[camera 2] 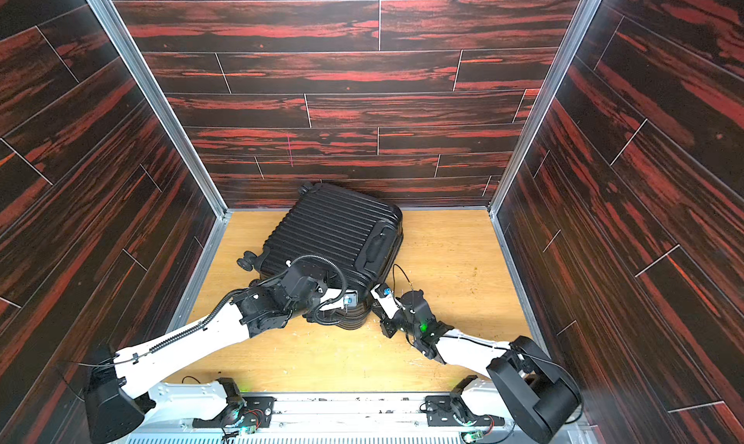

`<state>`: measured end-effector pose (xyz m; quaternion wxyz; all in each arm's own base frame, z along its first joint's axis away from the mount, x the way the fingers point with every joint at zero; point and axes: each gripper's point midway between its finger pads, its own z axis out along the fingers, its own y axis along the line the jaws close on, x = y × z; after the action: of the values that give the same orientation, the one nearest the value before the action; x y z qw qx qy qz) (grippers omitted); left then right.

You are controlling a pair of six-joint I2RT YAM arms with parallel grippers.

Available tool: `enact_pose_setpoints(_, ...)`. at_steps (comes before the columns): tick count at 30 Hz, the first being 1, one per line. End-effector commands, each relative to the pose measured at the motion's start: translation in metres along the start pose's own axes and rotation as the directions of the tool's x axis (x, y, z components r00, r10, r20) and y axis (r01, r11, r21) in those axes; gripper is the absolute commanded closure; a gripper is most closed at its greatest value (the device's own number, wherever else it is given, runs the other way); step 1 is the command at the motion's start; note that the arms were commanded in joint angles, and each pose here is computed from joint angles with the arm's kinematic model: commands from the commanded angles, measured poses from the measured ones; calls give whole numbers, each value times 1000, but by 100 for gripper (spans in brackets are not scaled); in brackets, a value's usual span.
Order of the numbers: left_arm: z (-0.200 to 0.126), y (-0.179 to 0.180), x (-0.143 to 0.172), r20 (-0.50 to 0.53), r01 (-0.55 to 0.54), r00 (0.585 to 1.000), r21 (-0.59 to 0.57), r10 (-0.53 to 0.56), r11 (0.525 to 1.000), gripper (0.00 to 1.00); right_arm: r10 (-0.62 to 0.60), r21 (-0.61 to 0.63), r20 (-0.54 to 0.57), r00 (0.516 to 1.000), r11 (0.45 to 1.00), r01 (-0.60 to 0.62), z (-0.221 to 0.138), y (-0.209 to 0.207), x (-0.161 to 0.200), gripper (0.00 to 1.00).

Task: Close the suitcase zippers
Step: Adjust the suitcase at the center of the board.

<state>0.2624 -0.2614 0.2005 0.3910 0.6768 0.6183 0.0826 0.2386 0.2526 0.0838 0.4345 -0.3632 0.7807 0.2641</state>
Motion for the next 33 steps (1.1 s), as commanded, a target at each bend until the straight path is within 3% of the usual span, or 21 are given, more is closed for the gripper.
enact_pose_setpoints(1, 7, 43, 5, -34, 105, 993, -171, -112, 980, 8, -48, -156, 72, 996, 986, 59, -9, 40, -19, 100)
enact_pose_setpoints(7, 13, 54, -2, -7, 182, 982, -198, -188, 963, 8, -80, -170, 81, 994, 981, 93, -11, 51, -21, 100)
enact_pose_setpoints(14, -7, 109, 1, 15, 379, 912, -410, -410, 829, 8, -128, -201, 129, 983, 968, 152, -22, 69, -29, 100)
enact_pose_setpoints(20, -7, 121, -2, 44, 434, 884, -445, -465, 783, 8, -170, -251, 167, 971, 945, 208, -29, 89, -34, 100)
enact_pose_setpoints(29, 4, 118, -7, 56, 465, 870, -420, -489, 780, 8, -182, -311, 204, 962, 920, 240, -32, 108, -43, 100)
enact_pose_setpoints(33, 4, 115, -6, 55, 465, 872, -408, -487, 786, 9, -170, -271, 191, 967, 937, 219, -26, 101, -42, 100)
